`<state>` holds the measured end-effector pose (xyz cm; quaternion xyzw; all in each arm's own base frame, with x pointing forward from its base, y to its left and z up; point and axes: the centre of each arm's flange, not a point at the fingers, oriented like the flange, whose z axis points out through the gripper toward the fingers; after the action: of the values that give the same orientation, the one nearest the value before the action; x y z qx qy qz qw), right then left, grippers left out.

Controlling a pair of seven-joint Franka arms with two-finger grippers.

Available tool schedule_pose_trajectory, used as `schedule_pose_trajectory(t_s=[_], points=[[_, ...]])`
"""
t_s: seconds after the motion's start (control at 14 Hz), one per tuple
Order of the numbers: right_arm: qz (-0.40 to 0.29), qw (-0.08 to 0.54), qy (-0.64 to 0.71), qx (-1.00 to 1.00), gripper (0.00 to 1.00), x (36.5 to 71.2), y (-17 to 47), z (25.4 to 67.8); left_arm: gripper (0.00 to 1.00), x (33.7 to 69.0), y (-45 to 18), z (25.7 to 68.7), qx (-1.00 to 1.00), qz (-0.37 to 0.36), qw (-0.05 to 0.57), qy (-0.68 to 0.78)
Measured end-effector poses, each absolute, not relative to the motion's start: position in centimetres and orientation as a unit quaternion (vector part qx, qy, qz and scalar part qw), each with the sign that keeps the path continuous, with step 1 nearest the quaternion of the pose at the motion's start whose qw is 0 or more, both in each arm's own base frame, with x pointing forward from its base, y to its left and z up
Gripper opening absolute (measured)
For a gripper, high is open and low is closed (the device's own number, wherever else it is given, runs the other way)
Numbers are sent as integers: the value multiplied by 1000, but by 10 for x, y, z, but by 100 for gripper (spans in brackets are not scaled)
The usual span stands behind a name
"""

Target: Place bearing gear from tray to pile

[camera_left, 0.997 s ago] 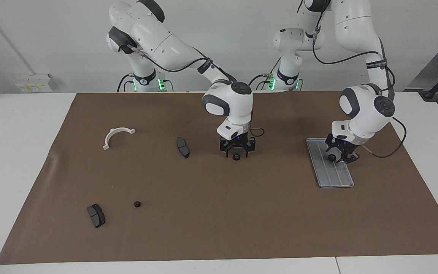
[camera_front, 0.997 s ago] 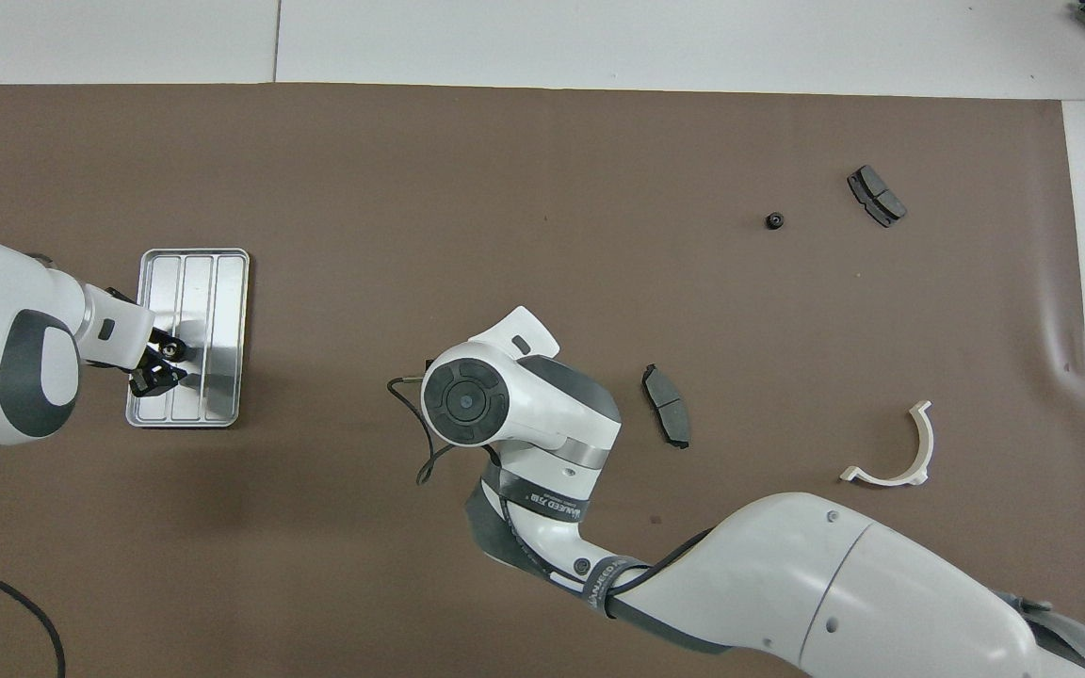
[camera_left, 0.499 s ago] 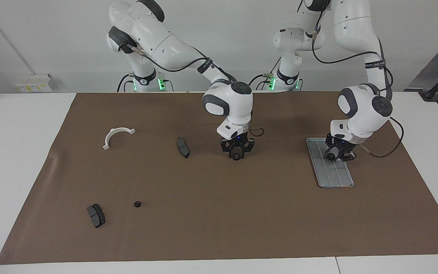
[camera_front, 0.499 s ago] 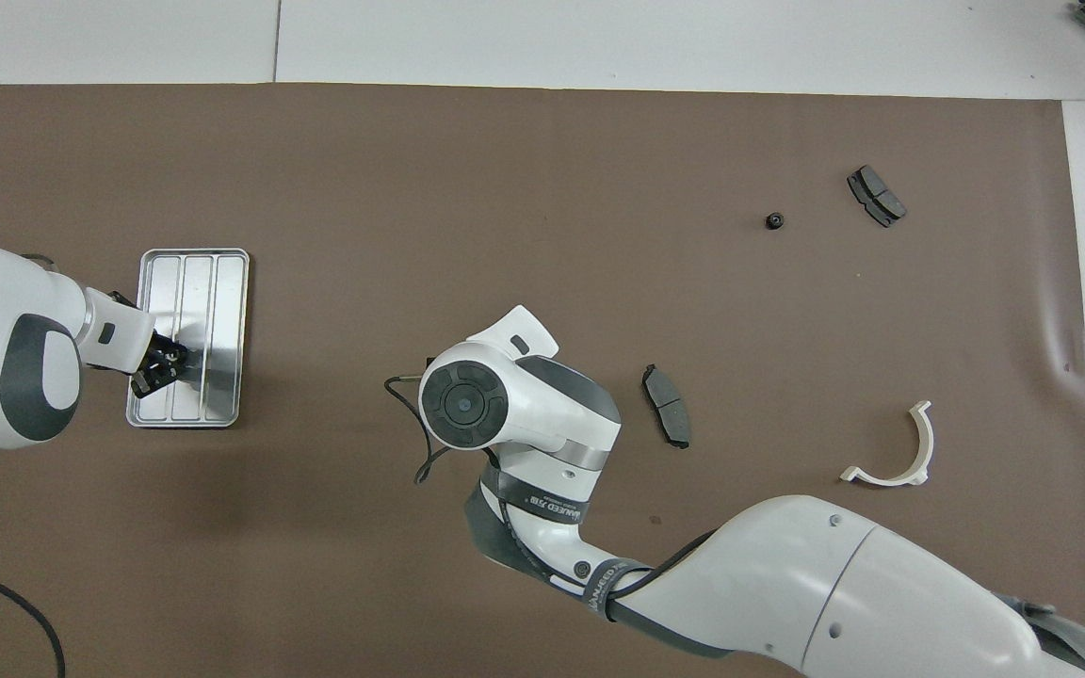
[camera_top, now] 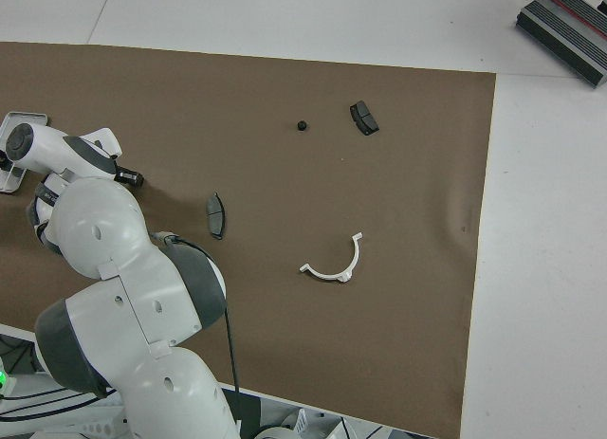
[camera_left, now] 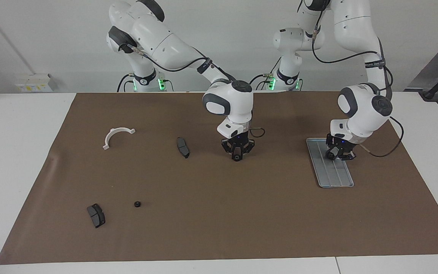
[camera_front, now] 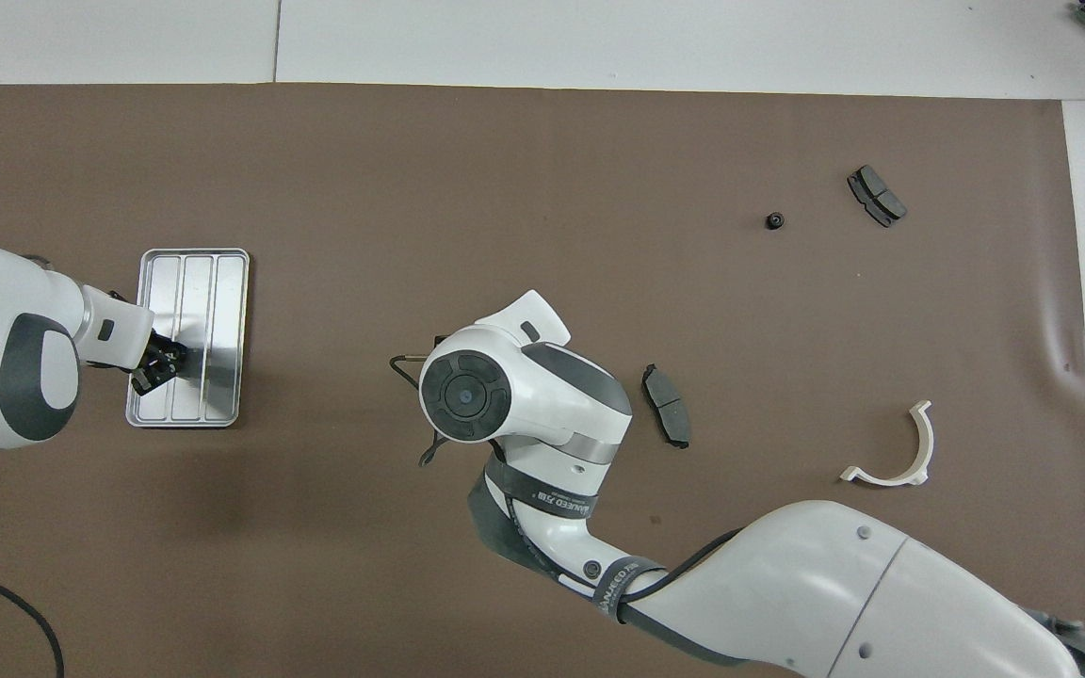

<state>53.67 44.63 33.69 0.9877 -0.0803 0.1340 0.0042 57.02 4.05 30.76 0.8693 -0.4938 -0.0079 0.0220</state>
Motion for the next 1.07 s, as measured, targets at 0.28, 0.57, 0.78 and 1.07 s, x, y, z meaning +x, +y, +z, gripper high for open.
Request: schedule_pose_trajectory(t_s=[0.28,0.57,0.78,1.07], points=[[120,-4,-124,985,35,570,375,427,35,592,17,340,921,11,12,-389],[82,-9,-102,991,35,625,235,458,35,597,-75,363,973,5,18,-231],[57,-18,-76,995,35,648,143,438,35,584,-158,370,991,6,20,-134],[60,-36,-29,997,35,650,24,387,35,551,-258,375,998,6,28,-63]])
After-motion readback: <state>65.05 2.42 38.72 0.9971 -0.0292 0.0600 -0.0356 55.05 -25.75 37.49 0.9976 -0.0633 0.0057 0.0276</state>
